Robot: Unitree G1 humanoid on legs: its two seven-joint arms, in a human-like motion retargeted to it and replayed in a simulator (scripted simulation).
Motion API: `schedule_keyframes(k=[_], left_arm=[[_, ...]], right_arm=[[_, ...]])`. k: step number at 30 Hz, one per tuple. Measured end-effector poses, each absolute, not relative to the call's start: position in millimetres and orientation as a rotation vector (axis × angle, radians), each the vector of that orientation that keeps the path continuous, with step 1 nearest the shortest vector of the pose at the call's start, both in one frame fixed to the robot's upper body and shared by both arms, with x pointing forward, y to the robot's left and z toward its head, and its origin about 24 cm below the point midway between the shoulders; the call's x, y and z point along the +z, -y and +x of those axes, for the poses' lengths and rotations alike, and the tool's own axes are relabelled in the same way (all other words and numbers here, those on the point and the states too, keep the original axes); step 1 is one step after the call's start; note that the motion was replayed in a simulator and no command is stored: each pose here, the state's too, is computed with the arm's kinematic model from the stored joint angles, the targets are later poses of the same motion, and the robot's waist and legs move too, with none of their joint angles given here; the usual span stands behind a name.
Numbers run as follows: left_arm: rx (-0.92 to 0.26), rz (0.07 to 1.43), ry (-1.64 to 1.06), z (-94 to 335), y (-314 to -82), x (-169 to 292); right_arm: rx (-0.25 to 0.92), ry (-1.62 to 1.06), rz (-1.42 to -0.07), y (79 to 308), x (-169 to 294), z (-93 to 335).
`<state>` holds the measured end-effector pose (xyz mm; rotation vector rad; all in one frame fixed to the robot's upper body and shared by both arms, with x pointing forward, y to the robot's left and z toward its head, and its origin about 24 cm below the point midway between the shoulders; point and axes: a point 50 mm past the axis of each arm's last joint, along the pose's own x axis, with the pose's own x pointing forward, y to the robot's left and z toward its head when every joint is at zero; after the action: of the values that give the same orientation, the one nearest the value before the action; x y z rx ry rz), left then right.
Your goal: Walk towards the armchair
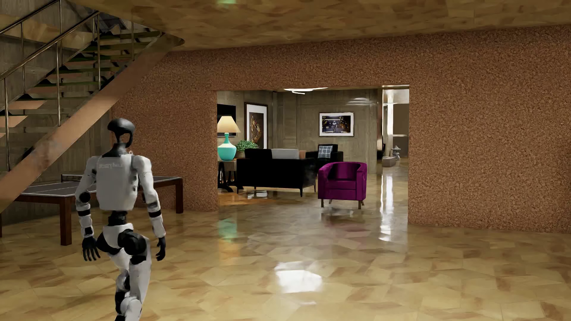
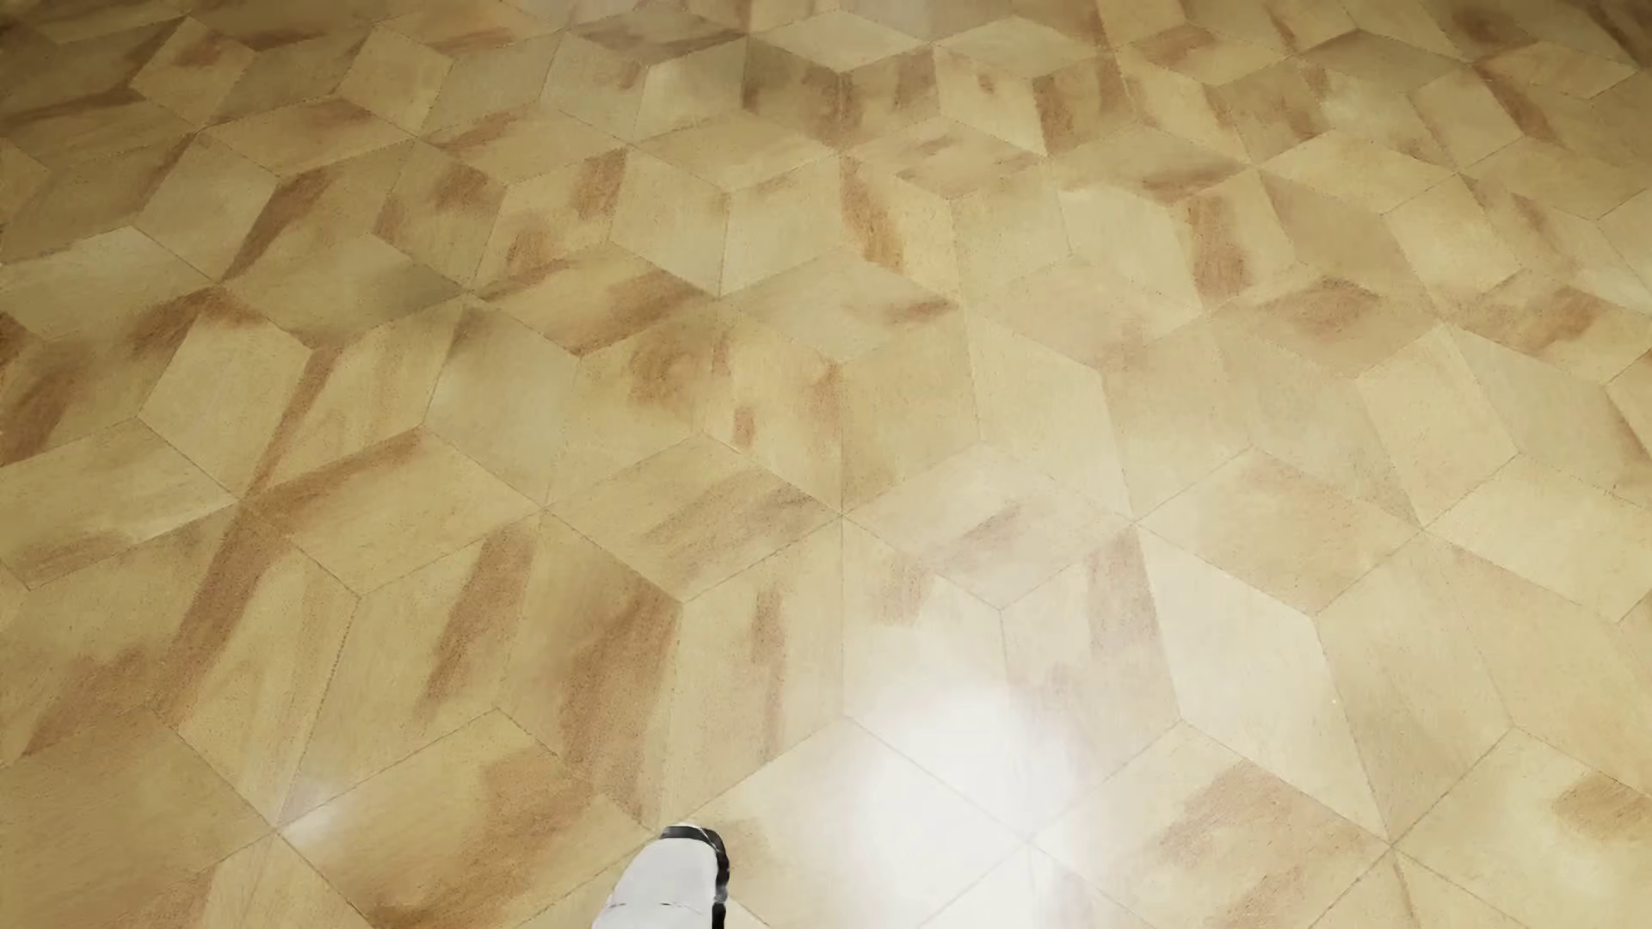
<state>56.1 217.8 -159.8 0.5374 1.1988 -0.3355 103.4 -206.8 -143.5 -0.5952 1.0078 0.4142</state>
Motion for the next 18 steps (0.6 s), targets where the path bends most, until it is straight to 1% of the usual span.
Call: schedule_keyframes(k=[3,5,6,8,9,10,14,18], left_arm=[[-0.366,0.585,-1.33,23.2,-228.1,-165.8],[-0.367,0.595,-1.387,7.4,-232.9,-166.7],[-0.367,0.598,-1.407,2.1,-234.6,-166.9],[-0.355,0.608,-1.405,5.1,-239.2,-165.9],[-0.318,0.587,-1.385,11.7,-241.2,-164.8],[-0.353,0.611,-1.323,26.0,-238.4,-162.6],[-0.244,0.603,-1.08,103.6,-248.5,-141.0],[-0.183,0.592,-0.815,180.2,-245.4,-104.1]], right_arm=[[0.418,-0.937,-0.581,196.1,-137.5,124.2],[0.417,-0.903,-0.556,189.8,-133.8,127.8],[0.393,-0.9,-0.523,189.0,-133.1,124.6],[0.345,-0.95,-0.465,191.5,-137.8,104.4],[0.354,-0.984,-0.467,192.0,-141.5,93.6],[0.358,-0.98,-0.456,192.1,-138.9,84.7],[0.408,-1.06,-0.464,190.8,-145.0,53.3],[0.461,-1.119,-0.47,186.7,-149.0,30.1]])
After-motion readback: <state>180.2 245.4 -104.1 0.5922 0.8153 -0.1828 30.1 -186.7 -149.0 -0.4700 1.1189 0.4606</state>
